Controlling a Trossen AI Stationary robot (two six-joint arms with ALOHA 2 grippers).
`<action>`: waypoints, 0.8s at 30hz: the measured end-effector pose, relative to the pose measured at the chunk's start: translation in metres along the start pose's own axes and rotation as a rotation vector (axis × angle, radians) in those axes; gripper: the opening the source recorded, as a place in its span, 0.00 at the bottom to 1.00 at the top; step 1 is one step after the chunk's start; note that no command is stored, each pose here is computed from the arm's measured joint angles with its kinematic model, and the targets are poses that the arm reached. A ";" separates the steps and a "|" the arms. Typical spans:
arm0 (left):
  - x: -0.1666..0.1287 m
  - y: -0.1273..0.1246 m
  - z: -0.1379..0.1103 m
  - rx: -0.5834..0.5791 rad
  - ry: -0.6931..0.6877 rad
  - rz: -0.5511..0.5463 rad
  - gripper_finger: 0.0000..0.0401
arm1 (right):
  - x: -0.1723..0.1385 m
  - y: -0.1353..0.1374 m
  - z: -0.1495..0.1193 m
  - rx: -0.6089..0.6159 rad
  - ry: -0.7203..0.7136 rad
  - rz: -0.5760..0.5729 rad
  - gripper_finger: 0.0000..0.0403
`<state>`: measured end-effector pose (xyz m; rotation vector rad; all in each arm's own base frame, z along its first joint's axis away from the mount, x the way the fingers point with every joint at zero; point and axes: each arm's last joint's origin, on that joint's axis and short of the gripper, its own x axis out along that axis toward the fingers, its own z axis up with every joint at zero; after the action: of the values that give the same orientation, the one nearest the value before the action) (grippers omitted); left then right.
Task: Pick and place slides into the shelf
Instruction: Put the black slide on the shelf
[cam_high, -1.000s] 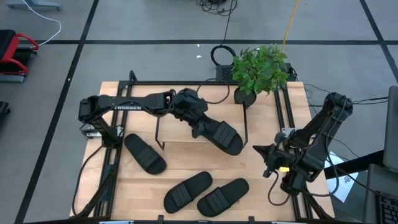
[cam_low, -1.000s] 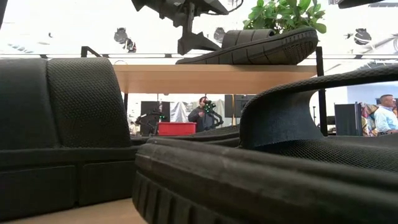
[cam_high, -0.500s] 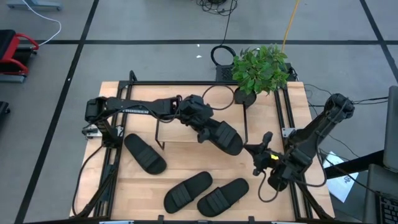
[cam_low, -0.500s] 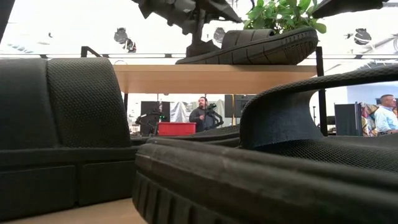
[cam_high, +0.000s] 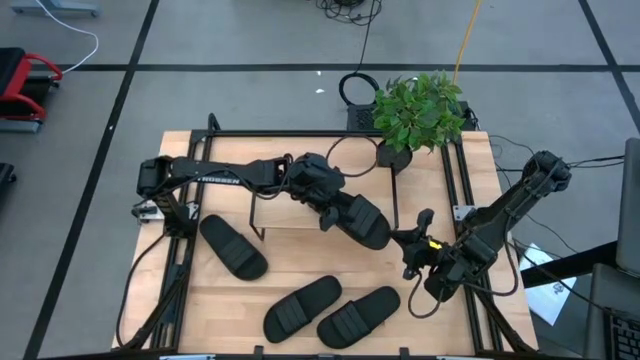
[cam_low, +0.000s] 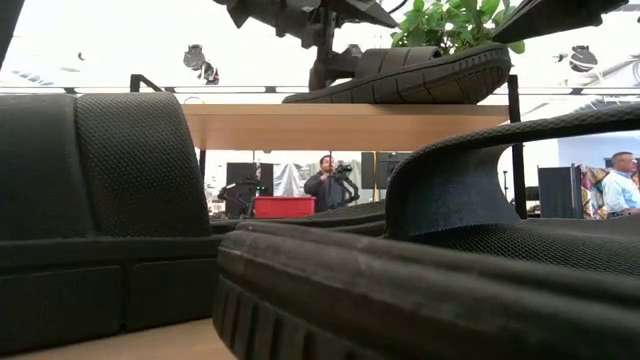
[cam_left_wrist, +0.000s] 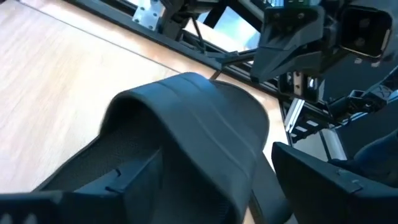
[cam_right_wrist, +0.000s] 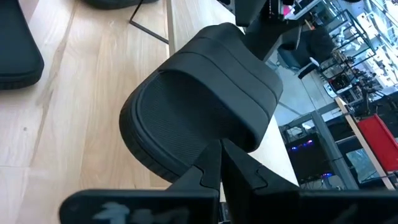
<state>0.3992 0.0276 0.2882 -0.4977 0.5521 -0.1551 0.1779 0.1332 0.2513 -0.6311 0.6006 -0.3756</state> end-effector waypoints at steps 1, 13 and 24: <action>0.001 -0.002 -0.001 0.008 0.002 -0.003 0.70 | 0.000 0.000 0.000 0.000 0.000 0.000 0.00; 0.004 -0.009 -0.005 0.055 0.011 0.007 0.61 | 0.000 0.000 0.000 0.005 -0.002 0.001 0.00; 0.021 0.001 -0.013 0.049 0.047 0.012 0.61 | 0.000 0.000 0.001 0.012 -0.006 0.003 0.00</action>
<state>0.4095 0.0176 0.2681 -0.4436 0.5958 -0.1691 0.1786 0.1338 0.2516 -0.6194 0.5931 -0.3746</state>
